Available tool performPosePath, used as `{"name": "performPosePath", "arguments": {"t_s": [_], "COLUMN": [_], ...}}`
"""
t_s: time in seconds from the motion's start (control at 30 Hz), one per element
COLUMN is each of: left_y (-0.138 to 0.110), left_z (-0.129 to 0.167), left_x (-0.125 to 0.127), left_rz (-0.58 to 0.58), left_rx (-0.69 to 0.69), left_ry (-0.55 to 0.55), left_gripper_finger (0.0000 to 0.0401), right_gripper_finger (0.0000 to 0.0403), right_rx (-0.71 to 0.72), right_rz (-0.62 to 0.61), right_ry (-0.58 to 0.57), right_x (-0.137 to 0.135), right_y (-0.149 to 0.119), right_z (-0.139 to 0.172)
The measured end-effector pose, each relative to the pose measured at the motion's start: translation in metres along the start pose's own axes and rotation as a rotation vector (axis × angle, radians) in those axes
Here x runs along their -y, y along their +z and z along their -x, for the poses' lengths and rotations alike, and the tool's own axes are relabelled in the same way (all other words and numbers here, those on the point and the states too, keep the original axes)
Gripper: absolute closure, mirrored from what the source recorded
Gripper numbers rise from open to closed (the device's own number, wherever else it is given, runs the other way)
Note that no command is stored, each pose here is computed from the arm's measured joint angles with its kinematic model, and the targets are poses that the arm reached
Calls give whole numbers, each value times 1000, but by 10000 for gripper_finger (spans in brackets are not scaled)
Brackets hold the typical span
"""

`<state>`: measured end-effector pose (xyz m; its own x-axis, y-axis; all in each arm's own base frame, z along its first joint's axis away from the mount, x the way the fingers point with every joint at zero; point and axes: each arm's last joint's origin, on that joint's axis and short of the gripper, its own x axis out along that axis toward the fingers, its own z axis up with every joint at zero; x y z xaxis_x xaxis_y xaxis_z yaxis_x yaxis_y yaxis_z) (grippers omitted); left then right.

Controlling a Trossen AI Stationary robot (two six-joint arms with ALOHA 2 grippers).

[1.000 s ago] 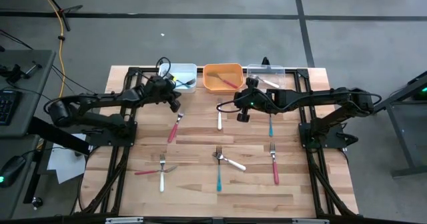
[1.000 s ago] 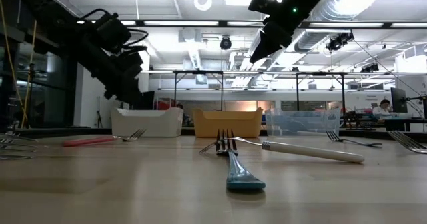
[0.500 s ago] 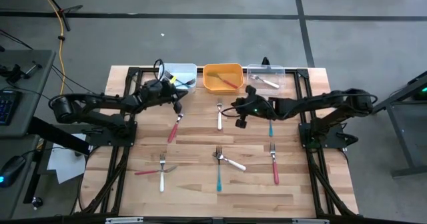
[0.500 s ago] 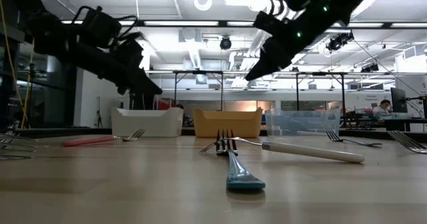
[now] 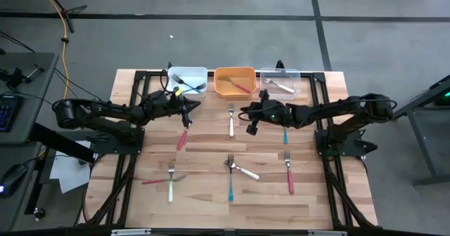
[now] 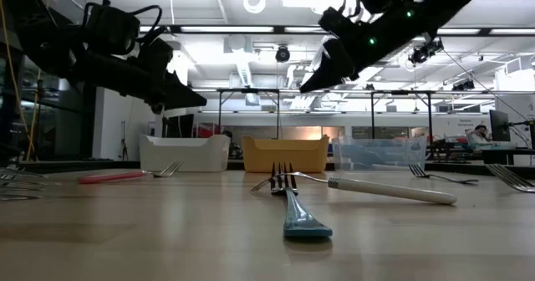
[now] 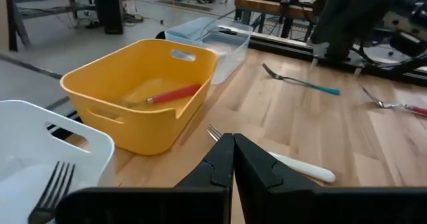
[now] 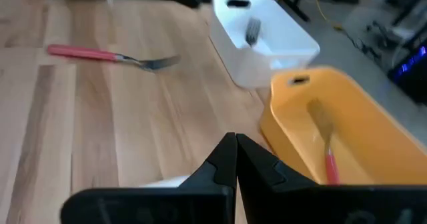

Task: Sort silverware by color (type)
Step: Put the bottom right white fork into the transparent bin

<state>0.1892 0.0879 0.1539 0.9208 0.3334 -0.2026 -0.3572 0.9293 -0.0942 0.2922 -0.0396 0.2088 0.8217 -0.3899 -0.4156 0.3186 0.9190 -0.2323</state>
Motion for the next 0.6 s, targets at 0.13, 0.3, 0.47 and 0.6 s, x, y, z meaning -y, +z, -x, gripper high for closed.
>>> {"name": "performPosePath", "arguments": {"t_s": [0.13, 0.3, 0.47, 0.6], "left_y": [0, -3, -3, -3], "left_z": [0, 0, -1, -1], "left_x": [5, 5, 7, 7], "left_rz": [-48, -15, -52, -25], "left_rx": [-2, -25, -23, -25], "left_ry": [-31, 8, -8, -23], "left_gripper_finger": [398, 394, 391, 398], "right_gripper_finger": [403, 402, 387, 364], "right_rx": [15, -13, -62, -74], "right_rz": [9, -65, -107, -127], "right_ry": [22, 30, 38, 47], "right_x": [1, 0, -2, -7], "right_y": [11, 18, 19, 19], "right_z": [0, 1, 2, 4]}}
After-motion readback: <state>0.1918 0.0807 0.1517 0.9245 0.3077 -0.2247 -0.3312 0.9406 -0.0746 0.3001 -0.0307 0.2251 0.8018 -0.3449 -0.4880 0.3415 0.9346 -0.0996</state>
